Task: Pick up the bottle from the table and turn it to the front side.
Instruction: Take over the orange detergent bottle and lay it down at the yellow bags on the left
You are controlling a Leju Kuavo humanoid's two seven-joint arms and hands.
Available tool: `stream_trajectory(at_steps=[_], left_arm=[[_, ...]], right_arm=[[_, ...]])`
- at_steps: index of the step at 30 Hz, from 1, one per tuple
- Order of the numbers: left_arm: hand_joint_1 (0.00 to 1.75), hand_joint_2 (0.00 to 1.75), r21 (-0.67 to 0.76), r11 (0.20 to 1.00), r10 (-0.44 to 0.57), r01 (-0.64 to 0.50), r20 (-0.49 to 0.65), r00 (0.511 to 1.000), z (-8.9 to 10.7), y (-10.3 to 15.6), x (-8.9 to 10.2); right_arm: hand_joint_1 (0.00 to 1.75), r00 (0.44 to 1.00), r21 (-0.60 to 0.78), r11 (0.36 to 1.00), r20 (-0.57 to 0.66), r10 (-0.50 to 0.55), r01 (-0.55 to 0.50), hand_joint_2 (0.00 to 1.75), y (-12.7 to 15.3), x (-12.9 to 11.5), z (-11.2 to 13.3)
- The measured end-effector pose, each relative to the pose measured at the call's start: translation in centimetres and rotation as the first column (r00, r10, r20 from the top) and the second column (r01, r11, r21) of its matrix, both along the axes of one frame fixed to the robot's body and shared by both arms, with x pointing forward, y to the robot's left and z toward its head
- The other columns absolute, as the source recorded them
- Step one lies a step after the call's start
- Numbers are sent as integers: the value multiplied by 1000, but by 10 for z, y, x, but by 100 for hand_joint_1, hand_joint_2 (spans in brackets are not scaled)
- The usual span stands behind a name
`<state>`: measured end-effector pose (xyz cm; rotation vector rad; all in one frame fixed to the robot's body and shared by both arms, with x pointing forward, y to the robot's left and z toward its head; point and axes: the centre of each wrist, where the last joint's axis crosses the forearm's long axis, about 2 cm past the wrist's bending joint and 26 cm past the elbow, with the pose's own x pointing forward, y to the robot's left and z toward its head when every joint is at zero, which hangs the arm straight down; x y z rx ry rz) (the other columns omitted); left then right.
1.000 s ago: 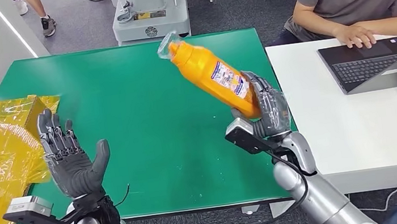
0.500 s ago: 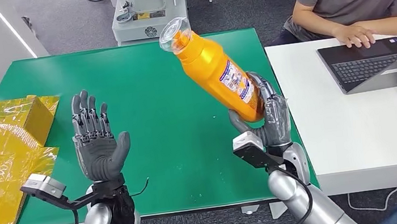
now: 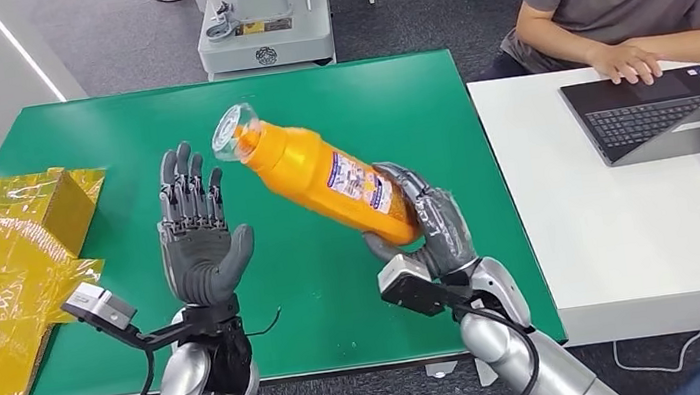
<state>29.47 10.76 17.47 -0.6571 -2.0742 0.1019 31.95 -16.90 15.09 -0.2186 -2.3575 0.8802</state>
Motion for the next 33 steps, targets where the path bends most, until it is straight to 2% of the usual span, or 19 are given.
stream_trajectory(at_steps=[9,21,26,33], left_arm=[[0,175,10,999,-50,50,2,999,5,-8,9],[0,175,2,999,-37,37,-26,999,-1,-8,16],[0,175,1,999,-37,37,-35,999,-3,-8,17],[0,175,6,999,-38,38,-49,998,-7,-8,17]], right_arm=[[175,997,-46,997,-28,68,-69,175,10,-3,-5],[175,987,-62,988,-87,132,-138,175,10,-1,-12],[175,968,-46,978,-160,196,-205,175,10,1,-16],[175,956,-48,972,-199,216,-229,175,8,1,-20]])
